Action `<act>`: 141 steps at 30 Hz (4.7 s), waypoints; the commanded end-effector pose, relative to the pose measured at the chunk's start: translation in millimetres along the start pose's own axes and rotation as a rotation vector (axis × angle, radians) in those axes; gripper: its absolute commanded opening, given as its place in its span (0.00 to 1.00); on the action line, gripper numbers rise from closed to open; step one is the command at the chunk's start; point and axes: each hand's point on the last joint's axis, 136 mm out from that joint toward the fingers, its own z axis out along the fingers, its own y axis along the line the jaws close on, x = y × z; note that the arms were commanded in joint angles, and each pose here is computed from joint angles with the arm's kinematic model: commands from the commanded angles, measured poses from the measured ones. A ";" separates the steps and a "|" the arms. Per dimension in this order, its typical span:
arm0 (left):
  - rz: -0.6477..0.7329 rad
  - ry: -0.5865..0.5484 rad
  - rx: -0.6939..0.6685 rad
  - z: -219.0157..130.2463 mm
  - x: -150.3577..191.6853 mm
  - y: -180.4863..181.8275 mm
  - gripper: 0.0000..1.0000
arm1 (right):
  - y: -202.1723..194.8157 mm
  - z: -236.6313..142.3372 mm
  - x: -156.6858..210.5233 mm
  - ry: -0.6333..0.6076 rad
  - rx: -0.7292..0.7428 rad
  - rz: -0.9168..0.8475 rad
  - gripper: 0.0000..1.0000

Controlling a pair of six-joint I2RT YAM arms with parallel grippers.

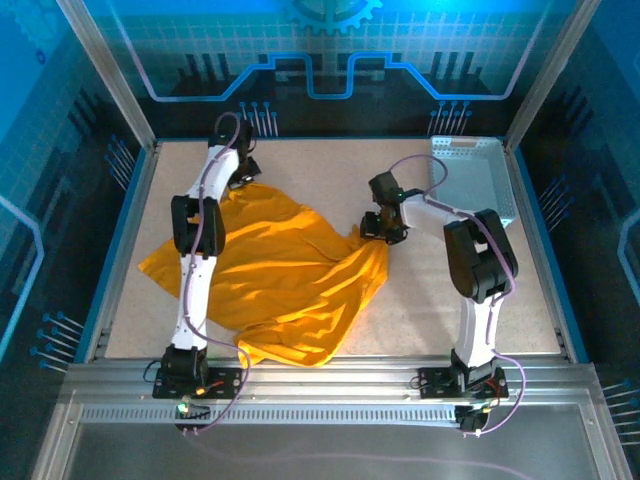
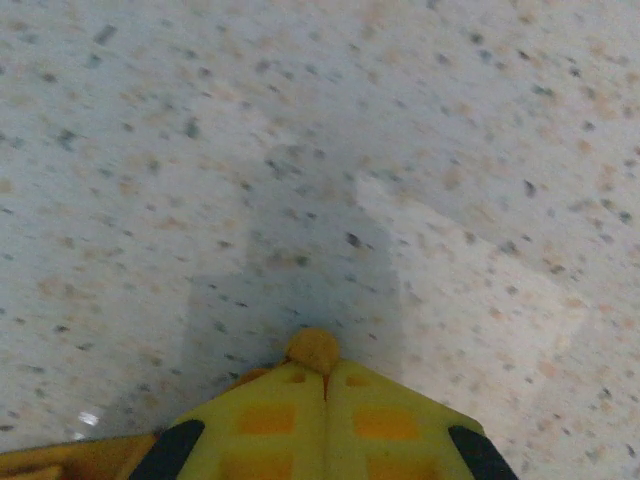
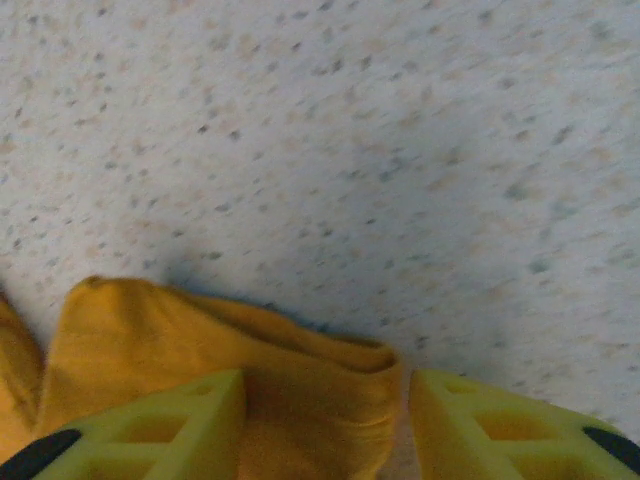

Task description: Fold the inside-out t-shirt

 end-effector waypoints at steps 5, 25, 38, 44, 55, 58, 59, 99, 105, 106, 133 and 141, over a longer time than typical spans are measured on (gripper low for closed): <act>-0.047 0.041 -0.026 -1.8 -3.9 28.4 0.00 | 11.1 12.7 13.4 0.034 -0.020 -0.014 0.21; -0.146 -0.111 -0.017 -37.1 -62.5 61.0 0.00 | -6.1 -73.3 -139.5 -0.353 0.075 -0.121 0.03; -0.201 -0.054 -0.077 -16.0 -62.1 99.9 0.00 | 1.3 -101.3 -153.1 -0.397 0.096 -0.161 0.34; -0.214 -0.063 -0.133 -17.6 -65.6 118.2 0.00 | 31.1 -76.4 -119.7 -0.336 -0.010 -0.247 0.38; -0.261 -0.051 -0.145 -22.8 -67.9 137.8 0.01 | 49.4 -1.7 -148.4 -0.222 0.038 -0.379 0.46; -0.263 -0.044 -0.128 -20.6 -66.6 134.9 0.00 | 56.1 17.2 -153.5 -0.203 0.037 -0.433 0.49; -0.260 -0.043 -0.130 -20.3 -65.8 134.8 0.00 | 59.2 21.3 -155.3 -0.201 0.028 -0.447 0.50; -0.252 -0.044 -0.147 -20.7 -67.3 142.9 0.00 | 14.2 -4.8 -214.9 -0.248 0.095 -0.385 0.02; -0.256 -0.042 -0.153 -20.0 -65.7 144.2 0.00 | -7.8 -13.4 -230.6 -0.287 0.114 -0.326 0.02; -0.255 -0.042 -0.153 -20.4 -65.7 144.1 0.00 | -14.2 -16.7 -235.2 -0.299 0.117 -0.306 0.02; -0.220 -0.137 0.039 -174.2 -35.2 110.8 0.77 | -26.9 -183.0 -186.6 -0.266 0.175 -0.207 0.56; -0.181 -0.158 0.186 -202.5 51.1 106.3 0.89 | -25.4 -248.8 -137.5 -0.237 0.215 -0.249 0.62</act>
